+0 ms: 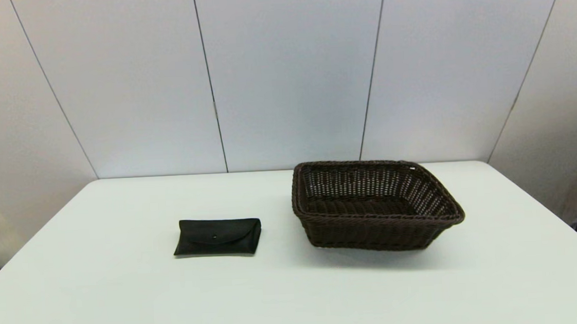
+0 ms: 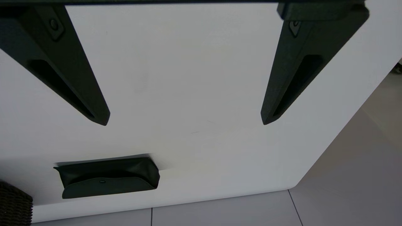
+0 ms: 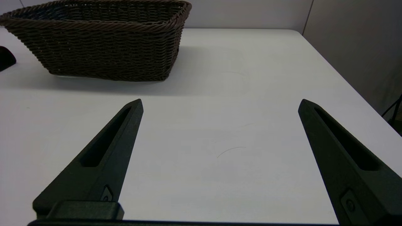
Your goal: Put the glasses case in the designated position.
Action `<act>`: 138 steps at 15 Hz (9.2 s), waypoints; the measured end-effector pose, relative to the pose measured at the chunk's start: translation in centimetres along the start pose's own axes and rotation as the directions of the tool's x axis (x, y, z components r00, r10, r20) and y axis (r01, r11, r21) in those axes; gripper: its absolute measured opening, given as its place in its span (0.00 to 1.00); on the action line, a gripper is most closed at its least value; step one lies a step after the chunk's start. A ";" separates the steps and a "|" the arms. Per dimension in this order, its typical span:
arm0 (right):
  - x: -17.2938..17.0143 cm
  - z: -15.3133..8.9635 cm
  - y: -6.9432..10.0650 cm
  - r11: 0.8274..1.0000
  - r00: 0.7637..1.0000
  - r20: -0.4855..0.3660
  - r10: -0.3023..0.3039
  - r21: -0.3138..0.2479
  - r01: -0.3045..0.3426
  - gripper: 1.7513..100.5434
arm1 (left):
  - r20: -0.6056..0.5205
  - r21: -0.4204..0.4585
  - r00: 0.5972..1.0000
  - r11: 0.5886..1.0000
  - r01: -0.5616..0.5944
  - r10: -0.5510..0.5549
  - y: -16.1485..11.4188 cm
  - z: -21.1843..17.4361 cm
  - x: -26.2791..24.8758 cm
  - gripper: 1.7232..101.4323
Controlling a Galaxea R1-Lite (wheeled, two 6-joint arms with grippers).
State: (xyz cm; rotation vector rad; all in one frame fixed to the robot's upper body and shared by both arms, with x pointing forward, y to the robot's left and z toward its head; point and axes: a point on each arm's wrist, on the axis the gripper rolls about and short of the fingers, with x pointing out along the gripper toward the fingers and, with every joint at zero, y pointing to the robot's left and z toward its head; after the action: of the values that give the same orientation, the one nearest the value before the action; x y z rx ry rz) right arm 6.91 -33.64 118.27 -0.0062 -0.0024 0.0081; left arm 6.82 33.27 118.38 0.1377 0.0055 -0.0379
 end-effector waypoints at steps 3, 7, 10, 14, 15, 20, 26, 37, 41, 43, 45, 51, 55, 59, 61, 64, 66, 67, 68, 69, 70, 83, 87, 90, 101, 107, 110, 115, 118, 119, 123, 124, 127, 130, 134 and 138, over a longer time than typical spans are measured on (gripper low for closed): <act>0.0 0.0 0.0 1.000 1.000 0.000 0.000 0.000 0.000 0.97 | 0.000 0.000 1.000 1.000 0.000 0.000 0.0 0.0 0.0 0.96; 0.0 0.0 0.0 1.000 1.000 0.000 0.002 -0.005 -0.002 0.97 | 0.000 0.000 1.000 1.000 0.000 0.000 0.0 0.0 0.0 0.96; 0.0 0.0 0.0 1.000 1.000 0.000 -0.002 0.007 0.002 0.97 | 0.000 0.000 1.000 1.000 0.000 0.000 0.0 0.0 0.0 0.96; 0.0 0.0 0.0 1.000 1.000 0.000 -0.001 0.006 0.001 0.97 | 0.000 0.000 1.000 1.000 0.000 0.000 0.0 0.0 0.0 0.96; 0.0 0.0 0.0 1.000 1.000 0.000 -0.001 0.006 0.001 0.97 | 0.000 0.000 1.000 1.000 0.000 0.000 0.0 0.0 0.0 0.96; 0.0 0.0 0.0 1.000 1.000 -0.002 -0.001 0.001 0.001 0.97 | 0.000 0.000 1.000 1.000 0.001 -0.001 0.0 0.0 0.0 0.96; 0.6 1.9 0.0 0.998 0.998 -0.059 0.024 -0.051 -0.027 0.97 | 0.000 0.000 1.000 1.000 0.001 -0.001 0.0 0.0 0.0 0.96; 7.1 16.8 0.5 0.986 0.980 -0.142 0.143 -0.063 -0.153 0.97 | 0.000 0.000 1.000 1.000 0.000 0.000 0.0 0.0 0.0 0.96; 10.7 21.1 1.2 0.980 0.972 -0.162 0.173 -0.068 -0.186 0.97 | -0.001 0.000 1.000 1.000 0.001 -0.001 0.0 0.0 0.0 0.96; 12.7 23.0 1.8 0.973 0.966 -0.158 0.205 -0.071 -0.218 0.97 | -0.001 0.000 1.000 1.000 0.000 0.000 0.0 0.0 0.0 0.96; 14.9 24.7 2.6 0.965 0.960 -0.150 0.238 -0.072 -0.251 0.97 | 0.000 0.000 1.000 1.000 0.000 0.000 0.0 0.0 0.0 0.96; 21.3 27.0 5.6 0.923 0.915 -0.170 0.365 -0.062 -0.379 0.97 | 0.000 0.000 1.000 1.000 0.000 0.000 0.0 0.0 0.0 0.96; 25.0 27.7 8.3 0.892 0.887 -0.170 0.429 -0.076 -0.445 0.97 | 0.000 0.000 1.000 1.000 0.000 0.000 0.0 0.0 0.0 0.96; 29.0 28.2 11.2 0.859 0.863 -0.160 0.479 -0.118 -0.499 0.97 | 0.000 0.000 1.000 1.000 0.000 0.000 0.0 0.0 0.0 0.96; 30.7 28.0 13.0 0.827 0.834 -0.162 0.527 -0.131 -0.547 0.97 | -0.001 0.000 1.000 1.000 0.000 0.000 0.0 0.0 0.0 0.96; 32.2 27.8 16.2 0.780 0.791 -0.150 0.594 -0.135 -0.611 0.97 | 0.000 0.000 1.000 1.000 0.000 0.000 0.0 0.0 0.0 0.96; 32.7 27.4 18.9 0.741 0.754 -0.149 0.639 -0.143 -0.656 0.97 | 0.000 0.000 1.000 1.000 0.000 0.000 0.0 0.0 0.0 0.96; 32.9 27.0 20.1 0.720 0.736 -0.151 0.660 -0.155 -0.677 0.97 | 0.000 0.000 1.000 1.000 0.000 0.000 0.0 0.0 0.0 0.96; 33.1 26.5 21.4 0.699 0.718 -0.158 0.677 -0.167 -0.696 0.97 | 0.000 0.000 1.000 1.000 0.000 0.000 0.0 0.0 0.0 0.96; 33.2 25.9 22.7 0.677 0.700 -0.166 0.695 -0.177 -0.714 0.97 | 0.000 0.000 1.000 1.000 0.000 0.000 0.0 0.0 0.0 0.96; 33.3 25.2 24.2 0.653 0.678 -0.178 0.713 -0.182 -0.735 0.97 | 0.000 0.000 1.000 1.000 0.000 0.000 0.0 0.0 0.0 0.96; 36.1 12.9 34.5 0.352 0.432 -0.322 0.842 -0.277 -0.894 0.97 | 0.000 0.000 1.000 1.000 0.000 0.000 0.0 0.0 0.0 0.96; 36.8 9.7 35.4 0.257 0.359 -0.382 0.851 -0.292 -0.921 0.97 | 0.000 0.000 1.000 1.000 0.000 0.000 0.0 0.0 0.0 0.96; 36.9 8.6 35.6 0.183 0.298 -0.398 0.868 -0.303 -0.935 0.97 | 0.000 0.000 1.000 1.000 0.000 0.000 0.0 0.0 0.0 0.96; 36.5 5.1 35.1 -0.049 0.207 -0.583 0.786 -0.393 -0.918 0.97 | 0.000 0.000 1.000 1.000 0.000 0.000 0.0 0.0 0.0 0.96; 36.6 4.5 35.3 0.028 0.218 -0.595 0.774 -0.312 -0.950 0.97 | 0.000 0.000 1.000 1.000 -0.001 0.001 0.0 0.0 0.0 0.96; 36.5 4.3 35.4 0.065 0.226 -0.603 0.765 -0.276 -0.959 0.97 | 0.000 0.000 1.000 1.000 0.000 0.000 0.0 0.0 0.0 0.96; 36.9 3.2 35.5 0.101 0.226 -0.610 0.760 -0.233 -0.967 0.97 | -0.001 0.001 1.000 1.000 0.000 0.000 0.0 0.0 0.0 0.96; 37.5 2.5 35.4 0.113 0.234 -0.611 0.756 -0.230 -0.967 0.97 | -0.001 0.000 1.000 1.000 0.000 0.000 0.0 0.0 0.0 0.96; 37.8 2.4 35.3 0.120 0.241 -0.605 0.759 -0.234 -0.965 0.97 | 0.000 0.000 1.000 1.000 0.000 0.000 0.0 0.0 0.0 0.96; 38.4 2.5 35.4 0.179 0.272 -0.565 0.779 -0.217 -0.960 0.97 | 0.000 0.000 1.000 1.000 0.000 0.000 0.0 0.0 0.0 0.96; 38.4 2.7 35.6 0.190 0.280 -0.550 0.787 -0.216 -0.958 0.97 | 0.000 0.000 1.000 1.000 0.001 -0.001 0.0 0.0 0.0 0.96; 38.2 2.7 35.7 0.177 0.268 -0.552 0.790 -0.214 -0.961 0.97 | 0.000 0.000 1.000 1.000 0.000 0.000 0.0 0.0 0.0 0.96; 37.7 2.8 36.2 0.149 0.257 -0.549 0.795 -0.233 -0.961 0.97 | -0.001 -0.001 1.000 1.000 0.001 -0.001 0.0 0.0 0.0 0.96; 37.5 2.8 36.5 0.131 0.253 -0.547 0.798 -0.252 -0.959 0.97 | 0.000 0.000 1.000 1.000 0.000 0.000 0.0 0.0 0.0 0.96; 37.5 2.6 36.5 0.125 0.252 -0.552 0.795 -0.258 -0.958 0.97 | 0.000 0.000 1.000 1.000 0.000 0.000 0.0 0.0 0.0 0.96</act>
State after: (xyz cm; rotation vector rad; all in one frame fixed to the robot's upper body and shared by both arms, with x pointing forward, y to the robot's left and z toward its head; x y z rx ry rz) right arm 44.08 3.17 120.78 -0.6436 0.3100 1.3134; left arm 6.82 33.27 118.38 0.1379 0.0059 -0.0384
